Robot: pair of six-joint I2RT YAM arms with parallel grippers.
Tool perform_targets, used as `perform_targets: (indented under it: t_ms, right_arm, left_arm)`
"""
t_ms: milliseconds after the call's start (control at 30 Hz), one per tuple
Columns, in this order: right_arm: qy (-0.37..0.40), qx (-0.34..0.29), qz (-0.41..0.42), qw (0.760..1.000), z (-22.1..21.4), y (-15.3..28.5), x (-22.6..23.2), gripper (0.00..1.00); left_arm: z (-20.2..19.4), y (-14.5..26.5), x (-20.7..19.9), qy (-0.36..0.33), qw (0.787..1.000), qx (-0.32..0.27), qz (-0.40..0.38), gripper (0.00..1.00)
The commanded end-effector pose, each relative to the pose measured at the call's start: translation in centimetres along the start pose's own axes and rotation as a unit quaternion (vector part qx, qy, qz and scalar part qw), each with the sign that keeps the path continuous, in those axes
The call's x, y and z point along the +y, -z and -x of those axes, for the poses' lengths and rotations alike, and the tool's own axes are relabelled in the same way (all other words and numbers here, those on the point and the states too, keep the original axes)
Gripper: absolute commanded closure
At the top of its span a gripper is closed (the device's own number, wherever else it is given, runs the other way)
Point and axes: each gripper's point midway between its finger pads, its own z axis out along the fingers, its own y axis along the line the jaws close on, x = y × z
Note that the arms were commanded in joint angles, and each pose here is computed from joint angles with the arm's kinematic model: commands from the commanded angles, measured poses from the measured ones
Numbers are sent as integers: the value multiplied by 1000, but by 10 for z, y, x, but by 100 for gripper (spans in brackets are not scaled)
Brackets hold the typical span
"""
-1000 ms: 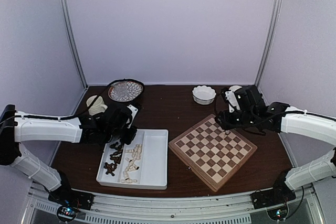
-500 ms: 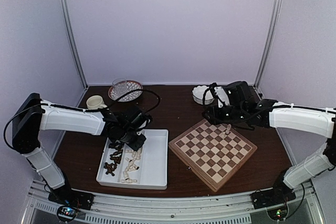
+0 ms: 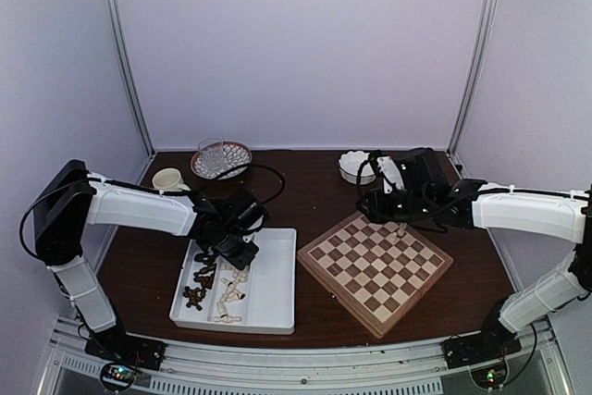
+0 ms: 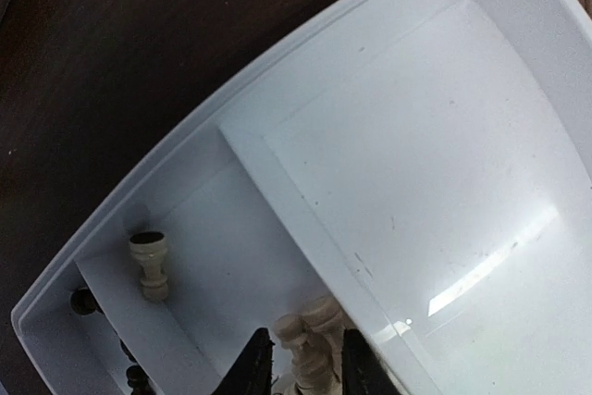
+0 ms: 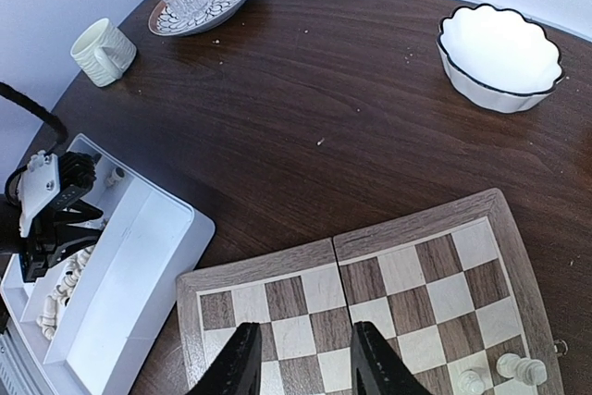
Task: Set up the chess pieces on the board
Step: Pick up the knight from the storage box.
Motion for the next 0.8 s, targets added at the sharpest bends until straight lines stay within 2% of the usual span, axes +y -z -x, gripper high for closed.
perform_targets:
  t_ms: [0,333,600,633,767]
  right_arm:
    - [9,-19,1,1000,6,6,2,64]
    - [9,-20,4,1000,7,8,3,64]
    - [9,-24,5,1000,8,11,3,64]
    - [8,-25,6,1000,9,12,3,64]
    - [9,-27,7,1000,9,13,4,64]
  left_arm:
    - [4,-4,1,7,1000,11,-2,73]
    - [-4,-13,12,17,999,38,19,75]
    - [2,-4,16,31,999,15,17,79]
    - [3,-1,18,34,999,7,20,78]
    - [10,19,22,37,999,-31,12,63]
